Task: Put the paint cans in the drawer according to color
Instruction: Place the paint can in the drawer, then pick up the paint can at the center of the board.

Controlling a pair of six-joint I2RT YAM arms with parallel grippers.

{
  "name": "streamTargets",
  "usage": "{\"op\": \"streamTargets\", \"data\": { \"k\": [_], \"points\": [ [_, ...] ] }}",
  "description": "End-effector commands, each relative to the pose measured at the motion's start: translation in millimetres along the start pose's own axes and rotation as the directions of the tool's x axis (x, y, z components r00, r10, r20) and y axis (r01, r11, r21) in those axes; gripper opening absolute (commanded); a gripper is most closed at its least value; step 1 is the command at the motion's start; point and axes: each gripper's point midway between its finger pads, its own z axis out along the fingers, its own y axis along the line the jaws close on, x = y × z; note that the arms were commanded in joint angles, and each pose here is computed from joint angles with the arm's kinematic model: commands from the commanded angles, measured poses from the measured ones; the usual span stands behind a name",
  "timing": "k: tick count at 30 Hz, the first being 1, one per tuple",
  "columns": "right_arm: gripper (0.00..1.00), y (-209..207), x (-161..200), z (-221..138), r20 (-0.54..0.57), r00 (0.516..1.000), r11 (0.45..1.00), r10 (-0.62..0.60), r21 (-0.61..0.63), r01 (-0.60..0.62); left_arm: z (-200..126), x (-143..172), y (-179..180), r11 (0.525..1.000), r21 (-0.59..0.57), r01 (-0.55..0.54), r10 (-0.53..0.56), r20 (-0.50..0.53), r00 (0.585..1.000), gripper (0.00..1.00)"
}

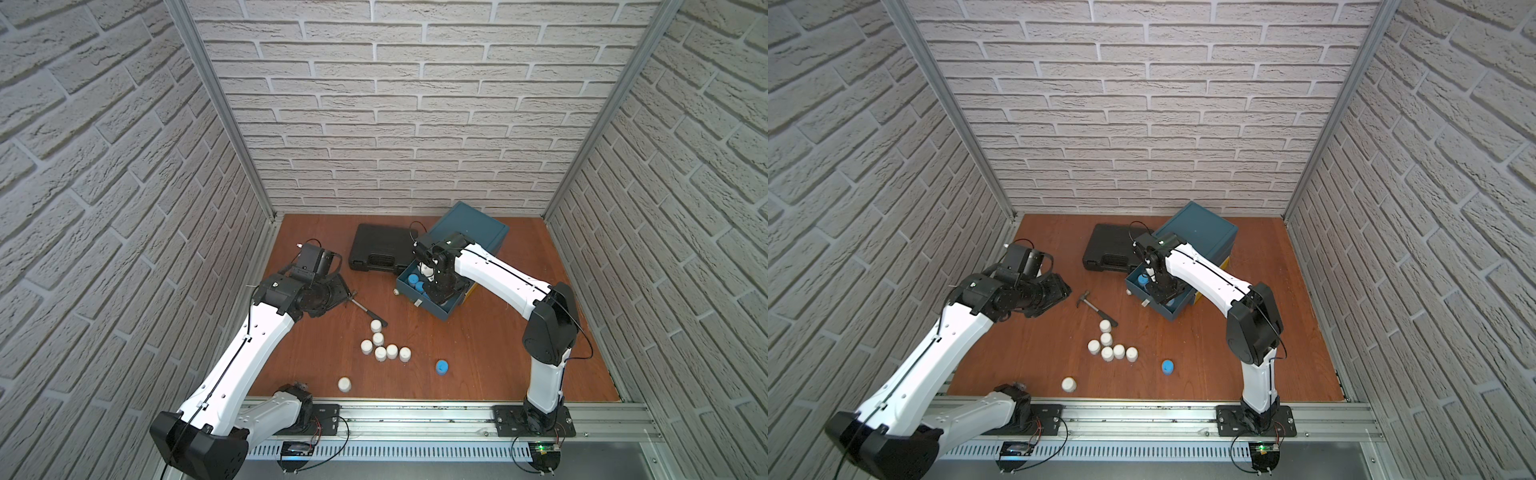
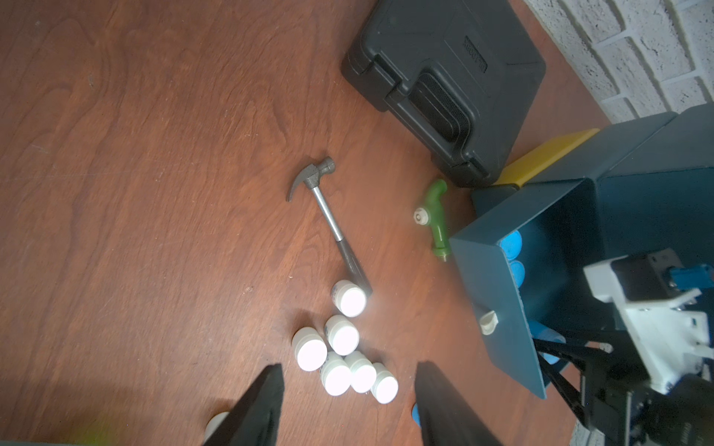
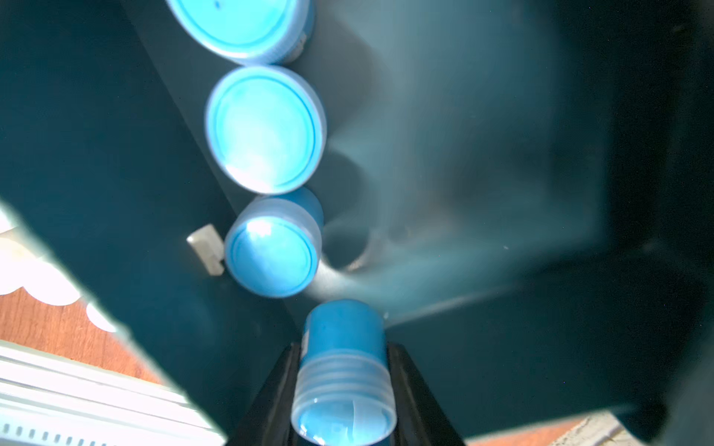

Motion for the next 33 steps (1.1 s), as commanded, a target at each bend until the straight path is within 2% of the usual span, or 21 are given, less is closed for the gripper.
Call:
{"op": "streamTargets", "data": {
  "k": [1,6,10,16,23,28,33],
  "points": [
    [0.19,3,-5,8,0.001,1.000,0.999,0.001,-0.043,-0.001,-5,-7,-7,1.000,0.028,-0.003,0.002,0.023,1.000,0.60],
    [0.42,2,-7,11,-0.001,1.000,0.999,0.000,-0.049,0.000,-5,-7,-7,1.000,0.029,-0.004,0.003,0.023,1.000,0.60],
    [0.53,2,-6,10,0.001,1.000,0.999,-0.001,-0.045,0.001,-3,-6,-6,1.000,0.027,0.002,-0.002,0.021,1.000,0.60],
    [0.55,-7,-11,-12,0.071,0.997,1.000,0.016,-0.014,-0.015,-3,-7,-7,1.000,0.031,0.002,-0.003,0.024,1.000,0.60],
    [0.51,-13,-9,-75,0.270,0.962,0.999,0.045,-0.022,-0.040,-2,-8,-7,1.000,0.029,-0.005,0.004,0.024,1.000,0.60],
    [0.53,23,19,-92,0.337,0.939,0.996,-0.063,-0.043,0.083,-1,-7,-5,0.999,0.032,-0.021,0.020,0.035,0.999,0.60],
    [0.59,71,57,-73,0.288,0.941,0.974,-0.176,-0.086,0.209,-1,-6,-2,0.997,0.037,-0.063,0.061,0.053,0.997,0.60]
  ]
}}
